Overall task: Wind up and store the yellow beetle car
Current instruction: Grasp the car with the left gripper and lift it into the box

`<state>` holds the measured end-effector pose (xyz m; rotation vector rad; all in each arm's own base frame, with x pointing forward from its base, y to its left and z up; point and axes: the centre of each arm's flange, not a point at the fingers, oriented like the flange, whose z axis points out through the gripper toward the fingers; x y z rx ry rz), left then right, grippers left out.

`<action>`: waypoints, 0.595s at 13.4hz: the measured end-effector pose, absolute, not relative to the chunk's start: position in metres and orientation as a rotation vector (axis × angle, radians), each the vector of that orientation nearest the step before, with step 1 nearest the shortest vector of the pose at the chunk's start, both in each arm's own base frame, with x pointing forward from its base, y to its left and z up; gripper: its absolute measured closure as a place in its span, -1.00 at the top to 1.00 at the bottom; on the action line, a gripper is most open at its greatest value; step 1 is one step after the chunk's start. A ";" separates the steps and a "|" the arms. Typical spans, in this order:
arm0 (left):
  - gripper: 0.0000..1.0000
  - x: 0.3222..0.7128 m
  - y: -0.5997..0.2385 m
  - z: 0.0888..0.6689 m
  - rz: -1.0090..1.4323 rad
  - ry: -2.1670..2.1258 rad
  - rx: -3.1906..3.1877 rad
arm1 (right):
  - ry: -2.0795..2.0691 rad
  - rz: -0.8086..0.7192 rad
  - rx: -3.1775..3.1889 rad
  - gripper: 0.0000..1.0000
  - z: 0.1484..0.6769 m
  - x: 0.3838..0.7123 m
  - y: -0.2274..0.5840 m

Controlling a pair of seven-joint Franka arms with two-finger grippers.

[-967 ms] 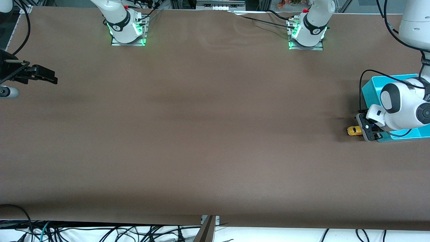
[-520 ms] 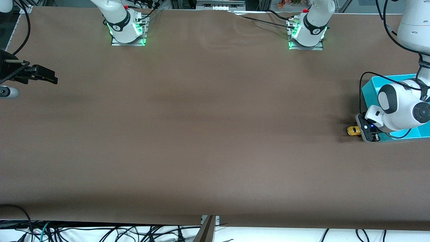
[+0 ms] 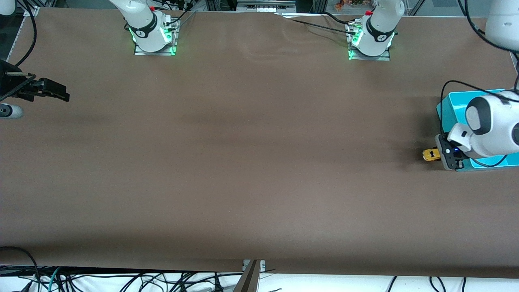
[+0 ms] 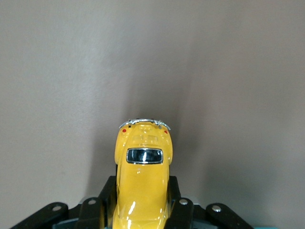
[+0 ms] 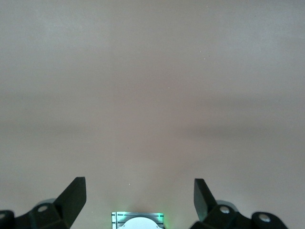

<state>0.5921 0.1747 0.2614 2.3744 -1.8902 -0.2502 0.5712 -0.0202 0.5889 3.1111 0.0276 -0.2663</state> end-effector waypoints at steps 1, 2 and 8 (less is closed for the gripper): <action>-0.08 0.588 0.173 0.286 -0.292 -1.868 2.354 | 0.028 -0.266 3.111 1.00 0.589 0.571 -0.020; -0.08 0.582 0.175 0.308 -0.328 -1.841 2.342 | 0.028 -0.266 3.111 1.00 0.589 0.571 -0.020; -0.08 0.525 0.300 0.340 -0.490 -1.874 2.341 | 0.028 -0.265 3.111 1.00 0.589 0.571 -0.020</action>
